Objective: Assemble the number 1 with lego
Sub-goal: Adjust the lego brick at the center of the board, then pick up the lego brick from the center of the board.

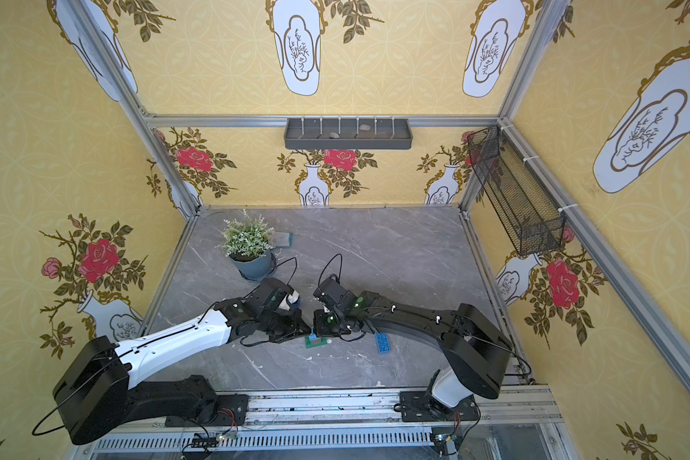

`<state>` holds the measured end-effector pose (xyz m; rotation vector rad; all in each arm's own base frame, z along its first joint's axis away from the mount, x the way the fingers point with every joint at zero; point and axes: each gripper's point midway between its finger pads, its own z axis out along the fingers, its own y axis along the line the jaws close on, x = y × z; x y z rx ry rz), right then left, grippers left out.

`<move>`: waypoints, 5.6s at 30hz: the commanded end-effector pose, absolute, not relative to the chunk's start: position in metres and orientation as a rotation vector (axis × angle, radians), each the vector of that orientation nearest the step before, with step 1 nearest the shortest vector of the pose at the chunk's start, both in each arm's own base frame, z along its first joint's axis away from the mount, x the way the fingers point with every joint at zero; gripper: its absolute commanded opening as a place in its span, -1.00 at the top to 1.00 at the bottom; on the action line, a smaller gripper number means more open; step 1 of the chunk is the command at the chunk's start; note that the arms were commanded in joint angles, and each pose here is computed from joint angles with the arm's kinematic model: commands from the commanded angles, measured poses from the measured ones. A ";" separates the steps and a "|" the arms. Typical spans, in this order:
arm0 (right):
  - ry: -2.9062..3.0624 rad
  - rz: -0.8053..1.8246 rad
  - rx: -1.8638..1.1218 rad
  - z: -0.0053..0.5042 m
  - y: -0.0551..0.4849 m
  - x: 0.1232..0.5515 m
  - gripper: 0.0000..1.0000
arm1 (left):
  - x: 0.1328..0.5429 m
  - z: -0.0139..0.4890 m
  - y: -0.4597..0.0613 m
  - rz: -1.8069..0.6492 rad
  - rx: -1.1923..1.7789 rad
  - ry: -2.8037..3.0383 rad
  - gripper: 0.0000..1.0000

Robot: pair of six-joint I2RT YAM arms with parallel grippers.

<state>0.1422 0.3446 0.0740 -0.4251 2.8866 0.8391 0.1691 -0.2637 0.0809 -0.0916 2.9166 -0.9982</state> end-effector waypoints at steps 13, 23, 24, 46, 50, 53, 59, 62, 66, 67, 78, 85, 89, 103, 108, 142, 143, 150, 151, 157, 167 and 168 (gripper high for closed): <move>2.665 0.960 -0.451 0.141 0.353 0.183 -0.14 | 0.202 0.164 -0.231 -0.732 -0.047 2.710 0.23; 2.568 0.763 -0.246 0.149 0.287 0.222 -0.17 | 0.248 0.121 -0.193 -0.303 0.089 2.803 -0.42; 2.568 0.760 -0.234 0.149 0.283 0.224 -0.17 | 0.252 0.115 -0.195 -0.267 0.118 2.821 -0.49; 2.598 0.745 -0.167 0.144 0.263 0.232 -0.17 | 0.304 0.024 -0.217 -0.209 0.216 3.014 -0.15; 2.606 0.753 -0.153 0.142 0.259 0.234 -0.17 | 0.303 0.017 -0.219 -0.217 0.204 3.031 0.00; 2.610 0.755 -0.146 0.141 0.258 0.233 -0.17 | 0.302 0.013 -0.218 -0.207 0.197 3.044 0.10; 2.611 0.768 -0.137 0.139 0.257 0.232 -0.17 | 0.302 0.016 -0.214 -0.180 0.187 3.034 0.40; 2.611 0.767 -0.139 0.140 0.257 0.232 -0.16 | 0.303 0.023 -0.213 -0.185 0.175 3.016 0.47; 2.582 0.769 -0.183 0.146 0.259 0.235 -0.15 | 0.304 0.048 -0.216 -0.256 0.151 2.959 0.48; 2.562 0.774 -0.205 0.150 0.260 0.236 -0.15 | 0.303 0.057 -0.219 -0.293 0.151 2.939 0.48; 1.817 0.663 -0.974 0.227 0.285 0.228 -0.18 | 0.261 0.199 -0.260 -1.028 0.164 2.626 0.47; 1.564 0.703 -1.221 0.255 0.308 0.204 -0.18 | 0.217 0.260 -0.276 -1.456 0.283 2.406 0.52; 1.414 0.701 -1.347 0.260 0.322 0.177 -0.19 | 0.196 0.279 -0.283 -1.652 0.359 2.332 0.54; 1.277 0.833 -1.335 0.293 0.332 0.150 -0.21 | 0.172 0.293 -0.284 -1.841 0.429 2.258 0.53; 1.243 0.842 -1.309 0.301 0.329 0.147 -0.20 | 0.167 0.300 -0.286 -1.915 0.442 2.229 0.54; 1.133 0.989 -1.222 0.322 0.338 0.139 0.03 | 0.177 0.314 -0.292 -2.063 0.337 2.111 0.53; 1.125 0.995 -1.215 0.323 0.337 0.138 0.03 | 0.178 0.315 -0.292 -2.071 0.333 2.104 0.53; 1.087 1.003 -1.184 0.332 0.336 0.141 0.08 | 0.180 0.319 -0.293 -2.116 0.311 2.062 0.53; 1.080 1.004 -1.182 0.334 0.336 0.141 0.10 | 0.181 0.320 -0.293 -2.125 0.306 2.056 0.53; 1.072 1.016 -1.176 0.334 0.337 0.143 0.20 | 0.180 0.321 -0.294 -2.144 0.309 2.039 0.54; 1.097 1.052 -1.152 0.332 0.333 0.146 0.15 | 0.179 0.324 -0.293 -2.158 0.316 2.019 0.54; 1.098 1.057 -1.148 0.331 0.333 0.146 0.14 | 0.179 0.324 -0.293 -2.159 0.317 2.017 0.54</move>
